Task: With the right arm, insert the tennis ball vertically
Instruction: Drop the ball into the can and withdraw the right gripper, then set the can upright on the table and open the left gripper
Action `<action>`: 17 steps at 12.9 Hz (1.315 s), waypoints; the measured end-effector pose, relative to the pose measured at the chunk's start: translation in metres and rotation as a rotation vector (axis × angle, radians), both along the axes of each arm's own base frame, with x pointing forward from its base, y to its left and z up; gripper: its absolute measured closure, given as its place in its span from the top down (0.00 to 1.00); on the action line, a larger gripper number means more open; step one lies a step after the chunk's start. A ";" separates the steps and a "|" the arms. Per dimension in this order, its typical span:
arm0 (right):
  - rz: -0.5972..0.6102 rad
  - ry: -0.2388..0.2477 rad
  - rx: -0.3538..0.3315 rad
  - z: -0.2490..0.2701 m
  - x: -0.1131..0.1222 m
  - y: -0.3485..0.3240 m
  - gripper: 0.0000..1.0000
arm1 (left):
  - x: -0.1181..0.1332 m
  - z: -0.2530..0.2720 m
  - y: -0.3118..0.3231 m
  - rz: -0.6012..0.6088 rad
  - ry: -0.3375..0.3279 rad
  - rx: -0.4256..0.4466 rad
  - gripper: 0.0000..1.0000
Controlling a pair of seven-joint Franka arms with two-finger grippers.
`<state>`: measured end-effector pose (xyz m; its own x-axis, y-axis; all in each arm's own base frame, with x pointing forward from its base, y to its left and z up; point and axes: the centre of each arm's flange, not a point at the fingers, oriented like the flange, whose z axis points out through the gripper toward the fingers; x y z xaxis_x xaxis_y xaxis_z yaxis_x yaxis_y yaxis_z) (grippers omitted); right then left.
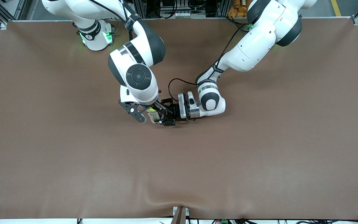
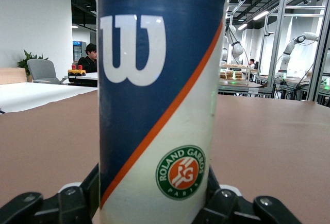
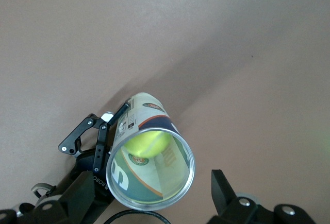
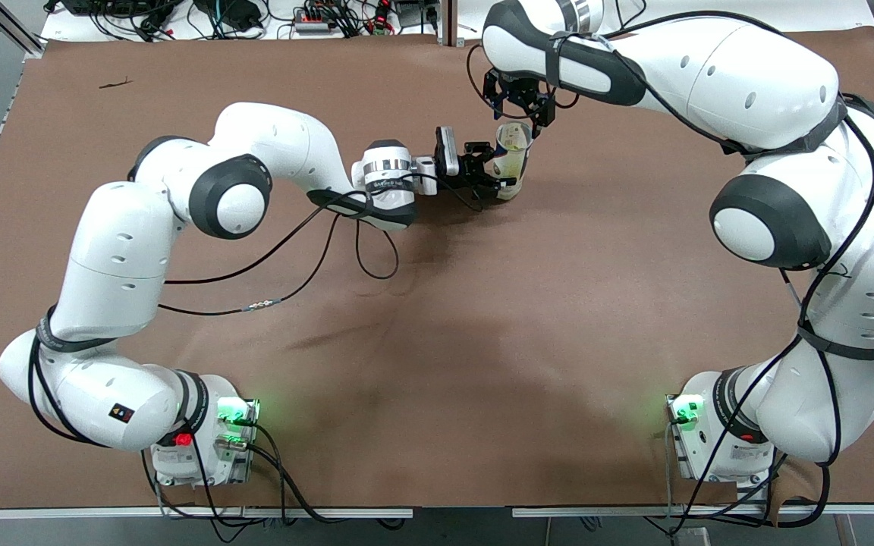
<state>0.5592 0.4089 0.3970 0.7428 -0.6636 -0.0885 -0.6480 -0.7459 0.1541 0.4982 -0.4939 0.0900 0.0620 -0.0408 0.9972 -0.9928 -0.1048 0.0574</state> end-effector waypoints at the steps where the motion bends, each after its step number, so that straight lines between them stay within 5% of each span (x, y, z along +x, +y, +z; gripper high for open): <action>1: -0.002 -0.005 0.000 0.002 0.002 -0.002 1.00 | 0.000 0.000 0.000 0.000 0.000 0.000 0.78; 4: 0.015 -0.024 0.011 0.017 0.017 -0.025 1.00 | 0.000 0.000 0.000 0.000 0.001 0.000 0.80; 7: 0.091 -0.009 0.035 0.032 0.047 -0.087 1.00 | -0.007 -0.010 0.006 -0.003 0.018 0.018 1.00; 17: 0.399 0.059 0.127 0.031 0.082 -0.244 1.00 | 0.000 0.000 0.064 -0.008 0.038 0.065 1.00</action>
<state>0.6416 0.1644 0.4280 0.9306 -0.3060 -0.2010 -0.2974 -0.9520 0.0726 0.4985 -0.4300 0.0896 0.0990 -0.1063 0.9894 -0.9909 -0.1016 0.0883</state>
